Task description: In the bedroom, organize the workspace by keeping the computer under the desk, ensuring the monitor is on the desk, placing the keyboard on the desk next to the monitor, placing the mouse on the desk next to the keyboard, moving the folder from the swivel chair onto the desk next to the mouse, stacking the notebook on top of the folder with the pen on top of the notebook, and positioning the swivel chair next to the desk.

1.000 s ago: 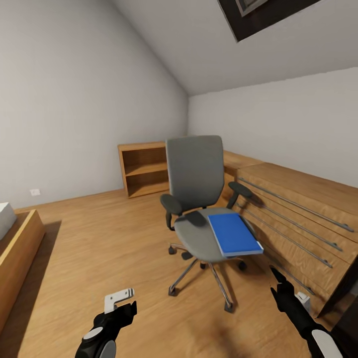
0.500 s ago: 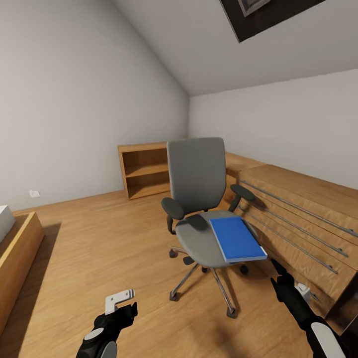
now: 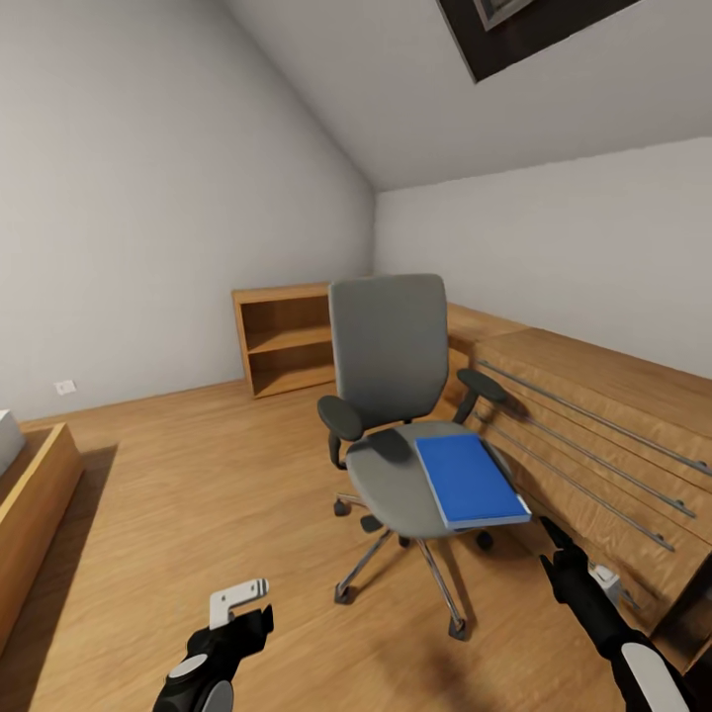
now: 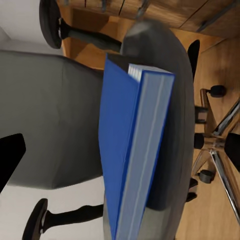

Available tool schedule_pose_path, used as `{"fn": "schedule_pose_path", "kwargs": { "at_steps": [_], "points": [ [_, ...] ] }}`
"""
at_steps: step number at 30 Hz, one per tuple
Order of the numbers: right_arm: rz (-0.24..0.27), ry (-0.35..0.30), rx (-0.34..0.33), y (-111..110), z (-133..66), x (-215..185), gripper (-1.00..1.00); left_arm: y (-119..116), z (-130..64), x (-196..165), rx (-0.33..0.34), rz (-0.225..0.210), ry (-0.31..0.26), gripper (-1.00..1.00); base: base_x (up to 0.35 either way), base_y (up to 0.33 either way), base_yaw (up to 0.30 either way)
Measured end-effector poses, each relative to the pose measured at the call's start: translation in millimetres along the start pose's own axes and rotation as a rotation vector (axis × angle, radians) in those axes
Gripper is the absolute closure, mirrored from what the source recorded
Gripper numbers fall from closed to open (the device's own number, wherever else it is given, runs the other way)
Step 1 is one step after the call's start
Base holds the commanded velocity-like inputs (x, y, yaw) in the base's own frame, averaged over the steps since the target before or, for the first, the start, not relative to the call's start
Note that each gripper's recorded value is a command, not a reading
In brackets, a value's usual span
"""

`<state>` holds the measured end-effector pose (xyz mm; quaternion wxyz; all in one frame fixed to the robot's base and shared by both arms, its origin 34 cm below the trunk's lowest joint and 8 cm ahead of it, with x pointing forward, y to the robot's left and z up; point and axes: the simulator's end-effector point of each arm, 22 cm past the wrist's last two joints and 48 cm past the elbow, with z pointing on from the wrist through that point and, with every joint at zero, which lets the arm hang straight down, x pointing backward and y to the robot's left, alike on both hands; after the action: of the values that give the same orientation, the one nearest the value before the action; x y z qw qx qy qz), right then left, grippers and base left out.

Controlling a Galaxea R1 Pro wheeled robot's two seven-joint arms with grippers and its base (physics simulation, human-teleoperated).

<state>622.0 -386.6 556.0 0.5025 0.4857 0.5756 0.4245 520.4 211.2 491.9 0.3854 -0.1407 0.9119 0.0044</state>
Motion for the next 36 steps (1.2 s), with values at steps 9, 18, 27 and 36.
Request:
{"fn": "schedule_pose_path", "kwargs": {
  "at_steps": [9, 18, 27, 36],
  "points": [
    [0.023, -0.010, 0.065, -26, -5.0, -3, -1.00, 1, 1.4, 4, -0.003, 0.003, 0.008, -1.00, 0.011, -0.007, 0.000],
    [0.027, -0.012, 0.079, -32, -6.1, -3, -1.00, 1, 1.4, 4, -0.003, 0.003, 0.009, -1.00, 0.000, 0.000, 0.000],
    [0.028, -0.012, 0.079, -32, -6.2, -3, -1.00, 0, 1.3, 3, -0.001, 0.002, 0.007, -1.00, 0.124, 0.061, 0.000],
    [0.029, -0.011, 0.079, -32, -6.2, -2, -1.00, 0, 1.3, 4, -0.001, 0.001, 0.007, -1.00, 0.097, 0.022, 0.000]
  ]
}}
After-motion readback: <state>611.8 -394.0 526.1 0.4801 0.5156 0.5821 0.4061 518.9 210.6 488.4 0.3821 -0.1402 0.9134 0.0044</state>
